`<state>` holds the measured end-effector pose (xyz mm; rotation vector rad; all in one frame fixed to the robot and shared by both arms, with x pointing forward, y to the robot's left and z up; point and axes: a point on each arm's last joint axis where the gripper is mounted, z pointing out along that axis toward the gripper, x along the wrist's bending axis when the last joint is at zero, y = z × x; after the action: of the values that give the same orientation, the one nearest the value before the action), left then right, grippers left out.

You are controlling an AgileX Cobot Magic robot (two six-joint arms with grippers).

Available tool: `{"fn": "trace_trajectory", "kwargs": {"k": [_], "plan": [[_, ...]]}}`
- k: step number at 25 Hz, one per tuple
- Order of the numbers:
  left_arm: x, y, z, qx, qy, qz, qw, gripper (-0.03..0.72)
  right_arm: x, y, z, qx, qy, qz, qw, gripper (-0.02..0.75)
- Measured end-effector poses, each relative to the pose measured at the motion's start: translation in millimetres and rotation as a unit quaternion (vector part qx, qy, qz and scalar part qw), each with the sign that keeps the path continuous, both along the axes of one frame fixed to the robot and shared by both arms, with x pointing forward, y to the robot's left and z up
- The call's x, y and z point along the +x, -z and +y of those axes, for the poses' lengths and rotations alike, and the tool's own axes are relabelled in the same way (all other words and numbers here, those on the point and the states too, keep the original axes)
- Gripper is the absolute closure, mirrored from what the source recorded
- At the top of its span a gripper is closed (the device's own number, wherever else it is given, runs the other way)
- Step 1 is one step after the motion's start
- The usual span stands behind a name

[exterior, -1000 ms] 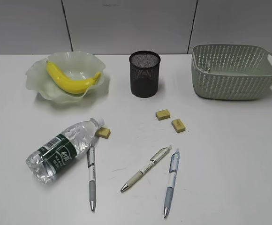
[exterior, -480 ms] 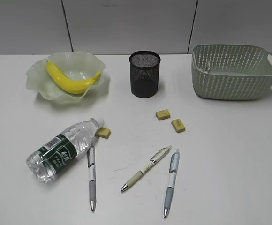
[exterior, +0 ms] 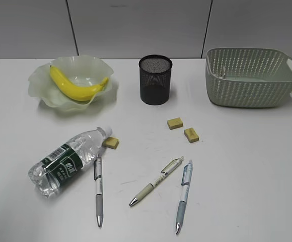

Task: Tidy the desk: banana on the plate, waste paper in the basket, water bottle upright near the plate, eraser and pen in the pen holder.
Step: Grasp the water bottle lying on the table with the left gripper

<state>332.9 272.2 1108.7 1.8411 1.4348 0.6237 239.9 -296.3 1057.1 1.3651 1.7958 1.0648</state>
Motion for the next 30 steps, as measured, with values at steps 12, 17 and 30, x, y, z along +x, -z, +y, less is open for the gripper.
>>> {"fn": "trace_trajectory", "kwargs": {"k": [12, 17, 30], "plan": [[162.5, 41.1, -89.4, 0.050, 0.121, 0.229, 0.965, 0.205, -7.8, 0.5, -2.2, 0.005, 0.002, -0.026, 1.000, 0.281], [189.0, 83.2, -129.9, 0.150, 0.180, 0.278, 0.931, 0.143, -7.8, 0.5, -2.3, 0.005, 0.002, -0.026, 1.000, 0.281], [214.4, 163.4, -149.4, 0.207, 0.170, 0.364, 0.892, 0.057, -7.8, 0.6, -2.4, 0.005, 0.003, -0.026, 1.000, 0.282]]}}
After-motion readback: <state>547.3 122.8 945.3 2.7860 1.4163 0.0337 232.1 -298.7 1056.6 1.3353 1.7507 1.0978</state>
